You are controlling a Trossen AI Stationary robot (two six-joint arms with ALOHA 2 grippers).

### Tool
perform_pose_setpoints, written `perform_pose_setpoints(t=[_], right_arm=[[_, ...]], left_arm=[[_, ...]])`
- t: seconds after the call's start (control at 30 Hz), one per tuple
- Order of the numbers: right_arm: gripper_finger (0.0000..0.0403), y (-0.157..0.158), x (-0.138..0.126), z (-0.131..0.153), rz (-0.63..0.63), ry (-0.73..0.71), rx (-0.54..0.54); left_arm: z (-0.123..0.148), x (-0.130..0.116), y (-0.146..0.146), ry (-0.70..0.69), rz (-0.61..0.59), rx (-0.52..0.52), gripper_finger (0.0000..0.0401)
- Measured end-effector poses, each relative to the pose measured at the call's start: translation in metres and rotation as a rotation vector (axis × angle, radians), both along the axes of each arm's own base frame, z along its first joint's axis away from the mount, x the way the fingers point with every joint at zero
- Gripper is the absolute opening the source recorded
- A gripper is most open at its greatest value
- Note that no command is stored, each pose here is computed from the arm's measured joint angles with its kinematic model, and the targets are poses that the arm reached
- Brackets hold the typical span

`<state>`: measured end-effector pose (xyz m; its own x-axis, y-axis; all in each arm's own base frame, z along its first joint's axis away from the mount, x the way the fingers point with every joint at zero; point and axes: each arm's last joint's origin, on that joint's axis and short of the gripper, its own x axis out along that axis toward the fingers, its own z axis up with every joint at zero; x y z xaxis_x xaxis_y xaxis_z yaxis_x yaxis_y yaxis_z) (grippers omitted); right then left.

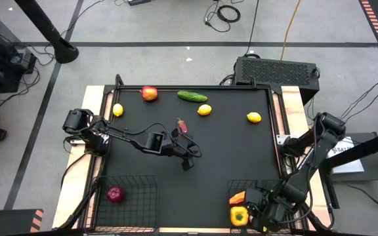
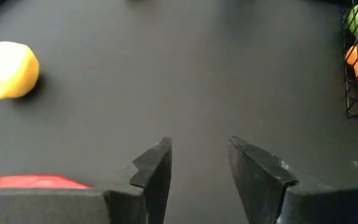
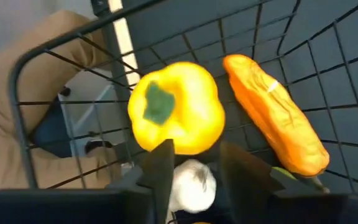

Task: Sort produce into baskets
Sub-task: Put the red chili pepper into the right wire basket

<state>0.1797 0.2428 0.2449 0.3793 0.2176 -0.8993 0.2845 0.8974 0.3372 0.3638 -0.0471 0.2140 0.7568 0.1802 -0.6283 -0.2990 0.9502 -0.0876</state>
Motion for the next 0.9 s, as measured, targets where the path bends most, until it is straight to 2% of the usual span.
perform_pose_setpoints(t=[0.23, 0.37, 0.57, 0.7, 0.9], right_arm=[[0.0186, -0.006, -0.005, 0.015, 0.012, -0.035, 0.043], [0.0196, -0.015, -0.01, 0.03, 0.024, -0.094, 0.048], [0.0196, -0.034, -0.019, 0.058, 0.046, -0.278, 0.009], [0.0196, -0.052, -0.025, 0.078, 0.045, -0.437, -0.075], [0.0196, -0.081, -0.027, 0.098, -0.028, -0.649, -0.344]], left_arm=[[0.0, 0.0, 0.0, -0.001, 0.005, -0.007, 0.0164], [0.0, 0.0, 0.0, -0.004, 0.028, 0.009, 0.0164], [0.0, -0.002, 0.006, -0.007, 0.154, 0.08, 0.0164], [-0.004, -0.006, 0.019, 0.023, 0.299, 0.1, 0.0164], [-0.011, -0.01, 0.052, 0.006, 0.576, -0.074, 0.0164]])
